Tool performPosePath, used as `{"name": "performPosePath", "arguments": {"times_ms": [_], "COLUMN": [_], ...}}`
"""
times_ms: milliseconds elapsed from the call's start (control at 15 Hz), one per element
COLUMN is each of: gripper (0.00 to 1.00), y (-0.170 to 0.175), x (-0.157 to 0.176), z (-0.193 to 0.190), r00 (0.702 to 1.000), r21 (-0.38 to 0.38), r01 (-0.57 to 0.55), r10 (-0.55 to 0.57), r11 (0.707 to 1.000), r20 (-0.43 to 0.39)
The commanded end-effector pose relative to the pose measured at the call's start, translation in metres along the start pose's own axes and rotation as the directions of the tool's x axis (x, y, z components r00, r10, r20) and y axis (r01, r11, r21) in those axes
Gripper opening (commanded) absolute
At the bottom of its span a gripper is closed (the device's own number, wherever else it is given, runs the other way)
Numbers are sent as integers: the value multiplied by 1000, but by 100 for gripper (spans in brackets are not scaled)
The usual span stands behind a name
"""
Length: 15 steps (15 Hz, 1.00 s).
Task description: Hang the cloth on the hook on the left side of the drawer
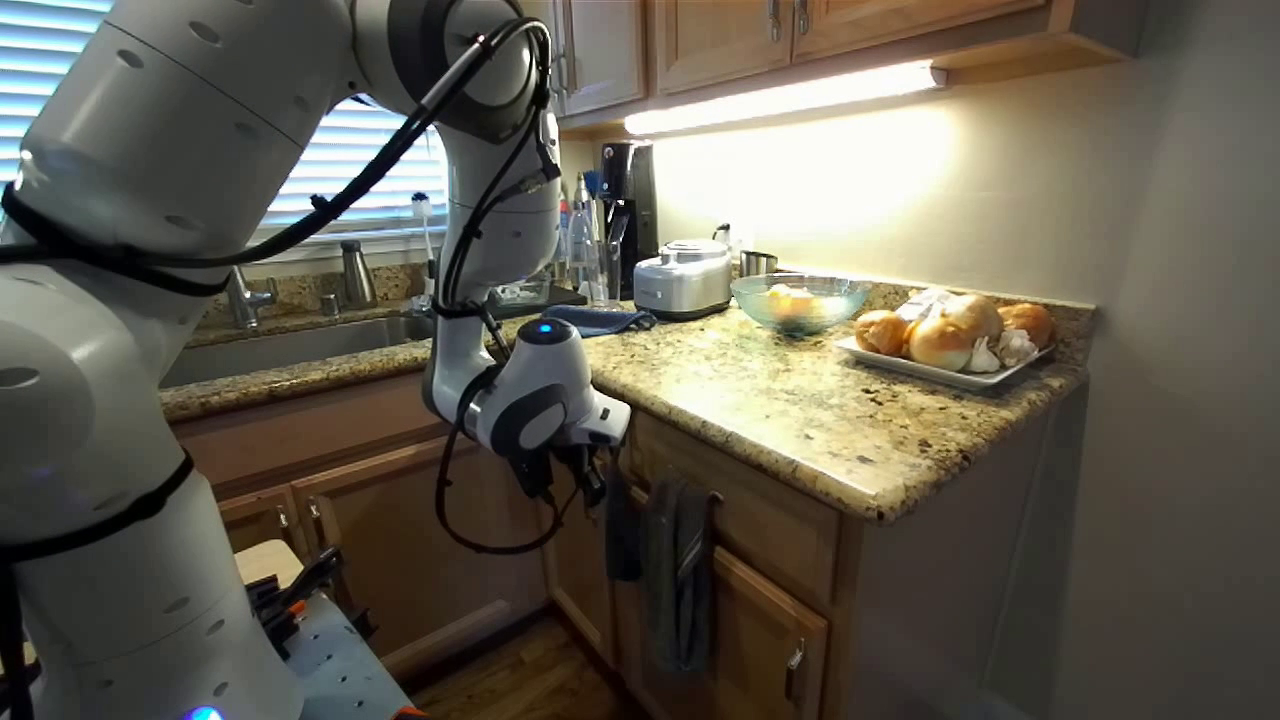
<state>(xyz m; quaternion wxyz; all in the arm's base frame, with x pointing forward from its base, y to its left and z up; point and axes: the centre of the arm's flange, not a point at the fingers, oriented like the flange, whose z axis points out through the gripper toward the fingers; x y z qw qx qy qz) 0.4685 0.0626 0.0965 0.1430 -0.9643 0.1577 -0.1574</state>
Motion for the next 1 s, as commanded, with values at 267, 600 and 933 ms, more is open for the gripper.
{"name": "performPosePath", "arguments": {"times_ms": [267, 600, 933], "gripper": [99, 100, 100], "y": [-27, -54, -69], "x": [-18, -27, -28], "z": [-66, -101, -79], "r00": [985, 957, 957], "r21": [-3, -35, -16], "r01": [125, 228, 234], "r10": [-123, -218, -227], "r11": [992, 973, 972], "r20": [121, 190, 183]}}
